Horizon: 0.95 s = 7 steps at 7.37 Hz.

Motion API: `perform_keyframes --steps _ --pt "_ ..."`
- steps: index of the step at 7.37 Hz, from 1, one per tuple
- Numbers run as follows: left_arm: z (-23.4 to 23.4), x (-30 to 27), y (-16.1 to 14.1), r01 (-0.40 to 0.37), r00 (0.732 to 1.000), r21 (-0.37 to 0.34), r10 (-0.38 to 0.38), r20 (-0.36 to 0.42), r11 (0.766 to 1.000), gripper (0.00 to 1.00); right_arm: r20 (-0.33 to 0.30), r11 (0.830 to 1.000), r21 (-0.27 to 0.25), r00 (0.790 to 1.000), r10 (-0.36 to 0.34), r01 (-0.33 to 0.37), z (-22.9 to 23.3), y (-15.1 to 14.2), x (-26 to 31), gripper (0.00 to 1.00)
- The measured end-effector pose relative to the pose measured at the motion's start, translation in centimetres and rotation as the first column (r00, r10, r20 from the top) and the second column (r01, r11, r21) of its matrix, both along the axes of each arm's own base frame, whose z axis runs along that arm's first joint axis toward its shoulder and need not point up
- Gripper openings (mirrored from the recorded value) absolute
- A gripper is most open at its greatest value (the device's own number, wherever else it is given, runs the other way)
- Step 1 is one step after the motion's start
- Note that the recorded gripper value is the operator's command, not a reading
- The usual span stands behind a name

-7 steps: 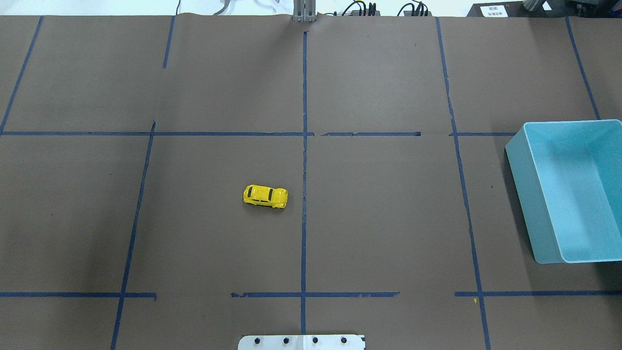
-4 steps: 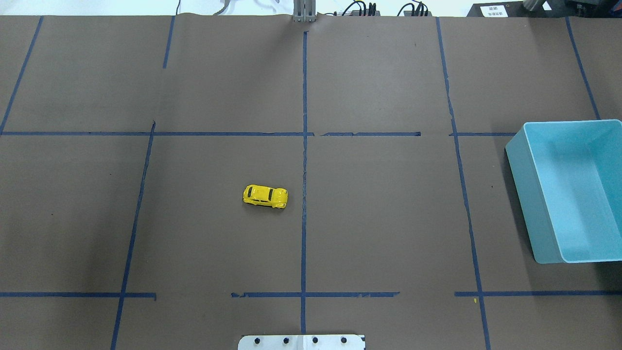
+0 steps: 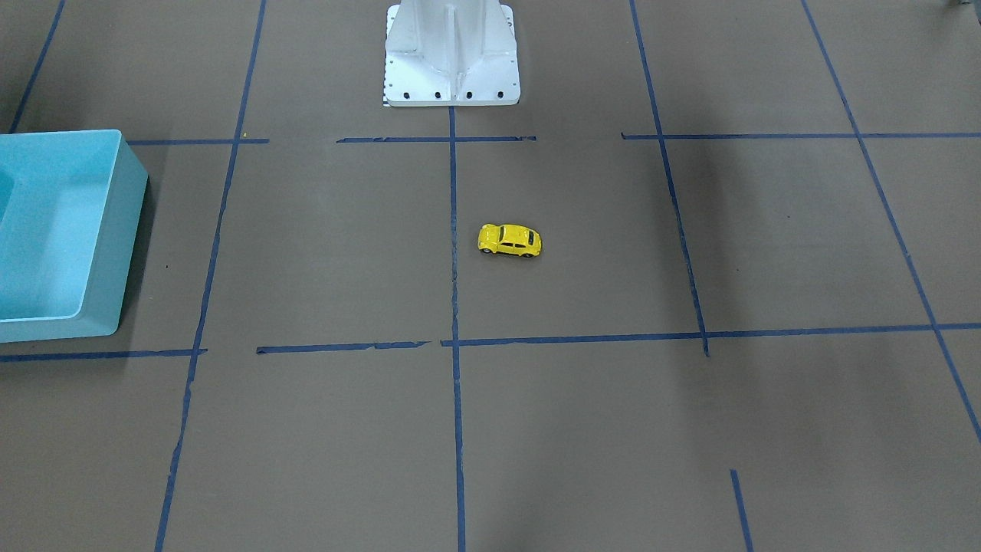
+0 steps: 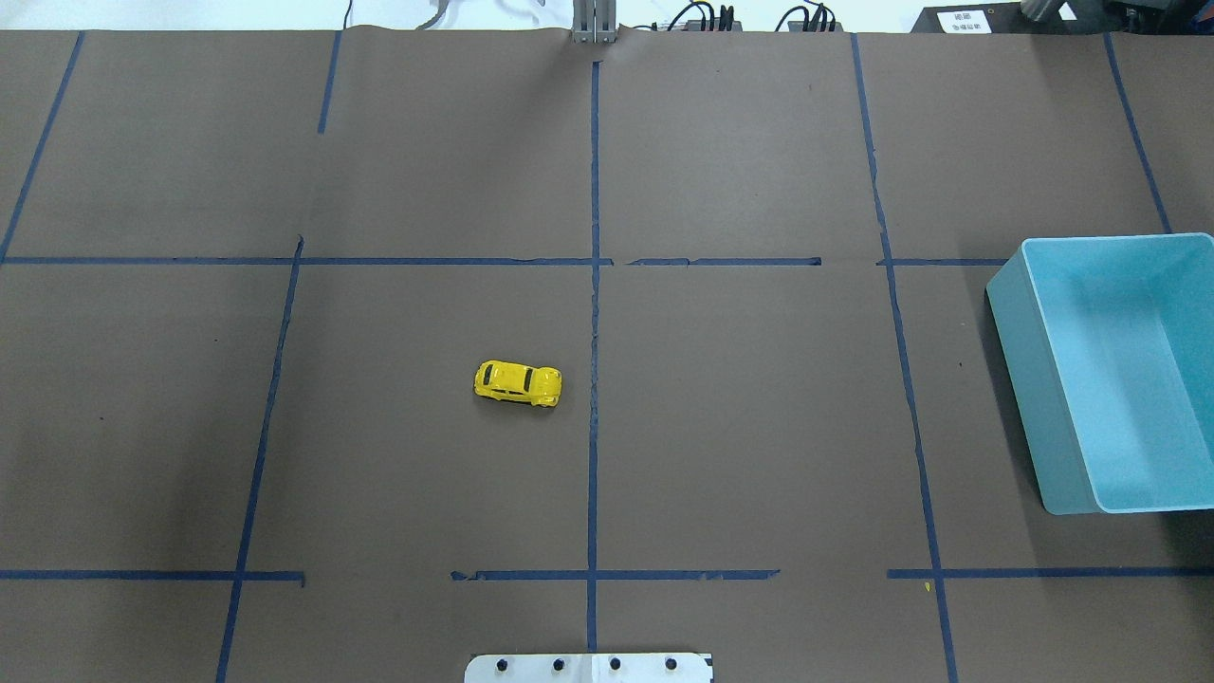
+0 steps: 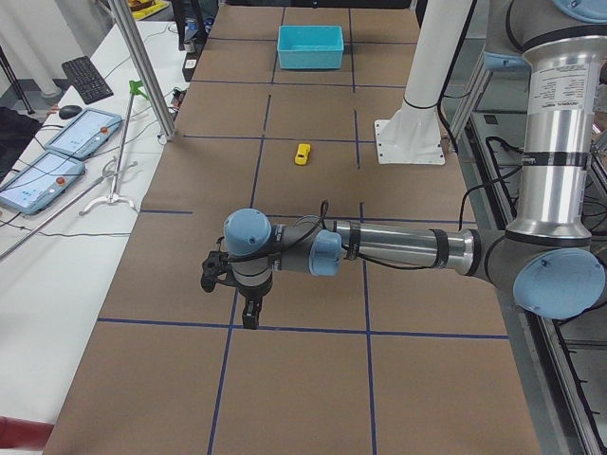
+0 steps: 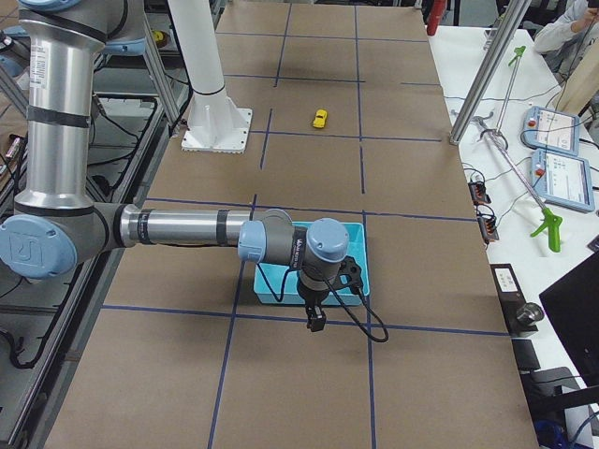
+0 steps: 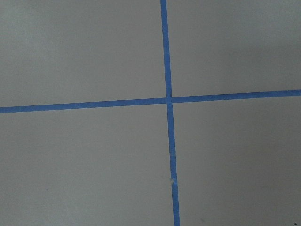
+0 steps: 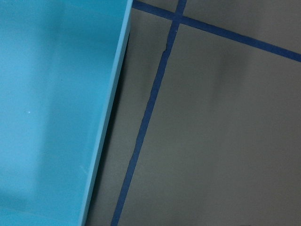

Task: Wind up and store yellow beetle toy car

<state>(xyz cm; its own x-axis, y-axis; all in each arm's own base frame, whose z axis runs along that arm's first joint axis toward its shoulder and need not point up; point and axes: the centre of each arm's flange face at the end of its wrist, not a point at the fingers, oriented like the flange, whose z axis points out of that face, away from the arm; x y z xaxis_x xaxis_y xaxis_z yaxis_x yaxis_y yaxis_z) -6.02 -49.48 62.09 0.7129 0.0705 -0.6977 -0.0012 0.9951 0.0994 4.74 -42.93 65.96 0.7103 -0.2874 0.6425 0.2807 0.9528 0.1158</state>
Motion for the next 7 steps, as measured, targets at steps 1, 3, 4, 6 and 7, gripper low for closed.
perform_keyframes --steps 1,3,4,6,7 --pt "-0.3 0.1 -0.7 -0.004 1.000 0.008 0.004 0.003 1.000 1.00 0.000 1.000 0.000 1.000 0.000 0.000 0.0 0.0 0.0 1.00" --pt "-2.9 2.4 -2.9 -0.048 0.999 0.060 0.048 0.005 0.997 1.00 0.000 1.000 -0.002 1.000 0.000 0.000 0.1 0.0 0.0 1.00" --pt "-5.3 5.2 -4.7 -0.099 0.995 0.101 0.099 0.005 0.990 1.00 0.000 1.000 -0.001 1.000 0.000 0.000 0.1 0.0 0.0 1.00" --pt "-11.6 12.1 -6.1 -0.230 0.972 0.216 0.233 0.011 0.949 1.00 0.000 1.000 0.001 1.000 -0.001 0.001 0.1 0.0 0.1 1.00" --pt "-14.5 15.1 -5.5 -0.301 0.951 0.292 0.309 0.022 0.908 1.00 0.000 1.000 0.002 1.000 -0.002 0.002 0.1 0.0 0.1 1.00"
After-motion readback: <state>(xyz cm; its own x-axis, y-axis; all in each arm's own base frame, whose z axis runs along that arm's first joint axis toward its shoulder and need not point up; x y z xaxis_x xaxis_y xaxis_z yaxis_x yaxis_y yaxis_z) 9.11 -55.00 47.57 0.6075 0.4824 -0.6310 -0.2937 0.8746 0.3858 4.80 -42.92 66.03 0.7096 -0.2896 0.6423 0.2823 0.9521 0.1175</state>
